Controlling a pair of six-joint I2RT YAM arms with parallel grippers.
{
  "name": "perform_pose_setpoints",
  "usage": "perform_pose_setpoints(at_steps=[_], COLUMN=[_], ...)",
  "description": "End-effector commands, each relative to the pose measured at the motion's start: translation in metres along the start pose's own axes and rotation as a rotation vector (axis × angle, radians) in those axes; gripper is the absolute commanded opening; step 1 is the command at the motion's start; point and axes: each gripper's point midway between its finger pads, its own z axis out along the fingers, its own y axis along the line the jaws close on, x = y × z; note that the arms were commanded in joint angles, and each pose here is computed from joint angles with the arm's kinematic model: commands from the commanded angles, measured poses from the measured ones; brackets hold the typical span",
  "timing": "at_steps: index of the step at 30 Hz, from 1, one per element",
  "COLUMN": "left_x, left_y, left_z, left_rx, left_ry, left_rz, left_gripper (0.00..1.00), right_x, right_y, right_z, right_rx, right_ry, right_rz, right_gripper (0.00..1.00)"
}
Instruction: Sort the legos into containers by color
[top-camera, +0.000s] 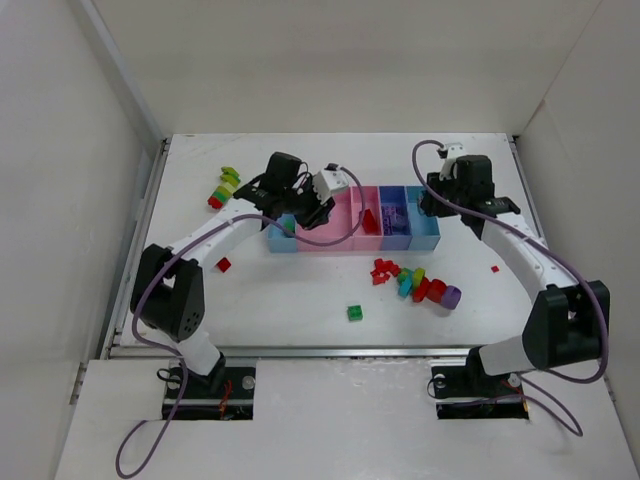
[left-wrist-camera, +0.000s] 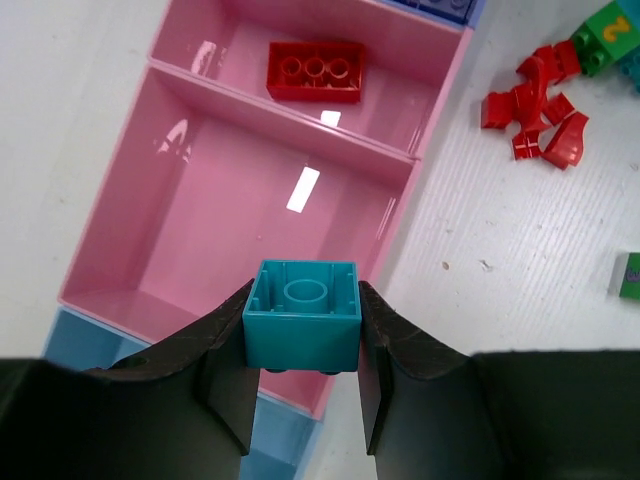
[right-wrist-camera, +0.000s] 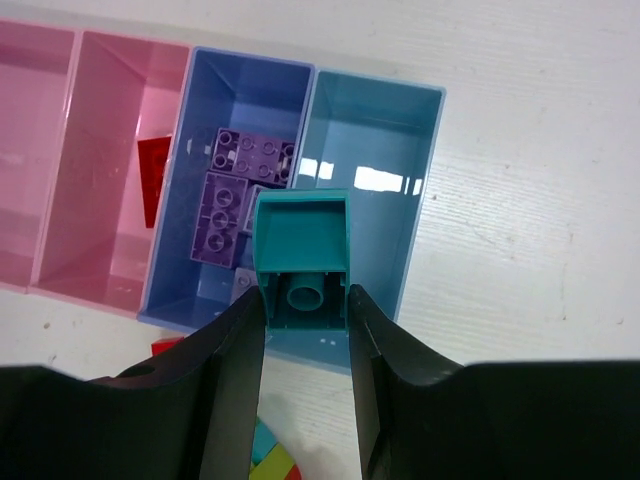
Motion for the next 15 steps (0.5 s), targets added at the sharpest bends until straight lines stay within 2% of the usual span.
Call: perform_pose_setpoints(at_steps=[1, 4, 5, 7, 11, 12, 13, 15], left_x=[-0.041, -0.041, -0.043, -0.051, -0.055, -0.063, -0.067, -0.066], left_y=[0.014, 0.014, 0.009, 0.008, 0.003, 0.000, 0.003, -0.002], left_z=[-0.007, -0.004, -0.002, -0.001, 0.009, 0.008, 0.010, 0.015], left_rx=[-0.036, -0.020, -0.003, -0.002, 0.021, 0.023, 0.021, 0.036], left_ry=[-0.094, -0.081, -0.087, -0.098, -0.091, -0.104, -0.109, -0.101], left_rz=[0.022, 0.040, 0.046, 0.058, 0.064, 0.077, 0.080, 0.082], left_gripper=[0.00, 0.00, 0.00, 0.00, 0.00, 0.00, 0.00, 0.00], right_x=[-0.026, -0.030, -0.024, -0.018, -0.003, -0.002, -0.001, -0.003], right_y=[0.013, 0.010, -0.007, -0.019, -0.017, -0.014, -0.014, -0.014], right_z=[-0.013, -0.020, -0.020, -0.014, 0.006, 0.010, 0.016, 0.017], right_rx=[-0.046, -0.030, 0.047, 0.086, 0.041, 0.021, 0.022, 0.023], right_ry=[-0.110, -0.154, -0.129, -0.074, 0.046, 0.059, 0.080, 0.079], right_rz=[-0.004, -0.015, -0.001, 0.028, 0.029, 0.031, 0.034, 0.052], right_gripper=[0.00, 0.00, 0.00, 0.00, 0.01, 0.10, 0.35, 0.51])
